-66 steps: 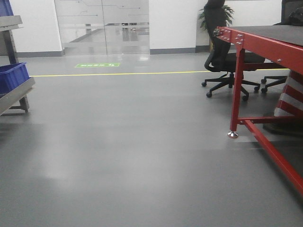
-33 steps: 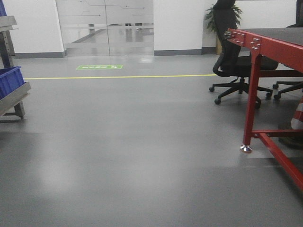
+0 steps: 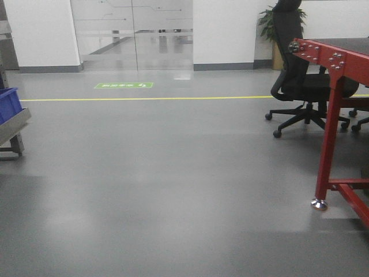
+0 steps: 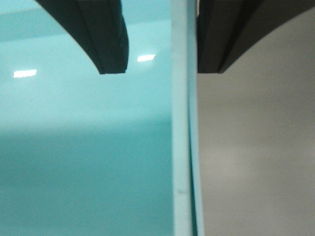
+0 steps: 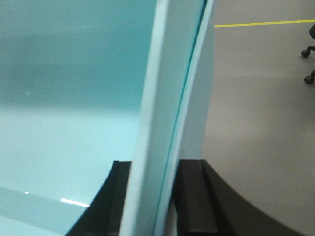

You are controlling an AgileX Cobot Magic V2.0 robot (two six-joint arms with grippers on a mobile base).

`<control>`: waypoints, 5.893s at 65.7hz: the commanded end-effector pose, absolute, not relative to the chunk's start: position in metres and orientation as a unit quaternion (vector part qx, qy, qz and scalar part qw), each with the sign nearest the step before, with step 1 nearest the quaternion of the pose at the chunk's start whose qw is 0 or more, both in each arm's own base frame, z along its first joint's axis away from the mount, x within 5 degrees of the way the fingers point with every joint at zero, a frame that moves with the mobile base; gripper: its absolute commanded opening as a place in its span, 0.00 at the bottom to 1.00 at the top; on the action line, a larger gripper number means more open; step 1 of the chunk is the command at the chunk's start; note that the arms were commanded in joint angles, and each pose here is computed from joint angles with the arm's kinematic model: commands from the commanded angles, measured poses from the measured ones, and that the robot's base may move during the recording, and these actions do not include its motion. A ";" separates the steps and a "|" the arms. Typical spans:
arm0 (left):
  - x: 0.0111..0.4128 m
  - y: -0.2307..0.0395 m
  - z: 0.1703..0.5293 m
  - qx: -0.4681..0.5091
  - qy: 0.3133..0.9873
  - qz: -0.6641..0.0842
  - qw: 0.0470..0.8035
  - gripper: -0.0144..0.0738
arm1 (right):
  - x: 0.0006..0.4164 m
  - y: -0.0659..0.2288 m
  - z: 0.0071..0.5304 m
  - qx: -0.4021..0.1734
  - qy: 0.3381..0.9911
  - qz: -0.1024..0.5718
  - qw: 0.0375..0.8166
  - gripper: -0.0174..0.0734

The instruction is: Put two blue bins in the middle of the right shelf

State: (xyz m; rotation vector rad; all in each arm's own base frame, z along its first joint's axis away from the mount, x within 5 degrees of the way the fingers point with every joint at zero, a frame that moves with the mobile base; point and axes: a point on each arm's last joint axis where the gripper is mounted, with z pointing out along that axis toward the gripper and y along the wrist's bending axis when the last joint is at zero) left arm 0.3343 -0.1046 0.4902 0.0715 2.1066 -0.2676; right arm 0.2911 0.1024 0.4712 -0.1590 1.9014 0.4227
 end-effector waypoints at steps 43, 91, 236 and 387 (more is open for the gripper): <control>0.328 -0.100 0.507 0.045 0.841 -0.099 0.530 0.04 | 0.285 0.097 0.497 -0.060 0.748 0.187 0.634 0.02; 0.329 -0.100 0.507 0.045 0.840 -0.097 0.533 0.04 | 0.285 0.097 0.498 -0.059 0.743 0.187 0.640 0.02; 0.329 -0.100 0.507 0.045 0.839 -0.096 0.534 0.04 | 0.285 0.097 0.498 -0.059 0.743 0.187 0.640 0.02; 0.329 -0.100 0.508 0.046 0.835 -0.098 0.539 0.04 | 0.285 0.097 0.498 -0.059 0.743 0.187 0.640 0.02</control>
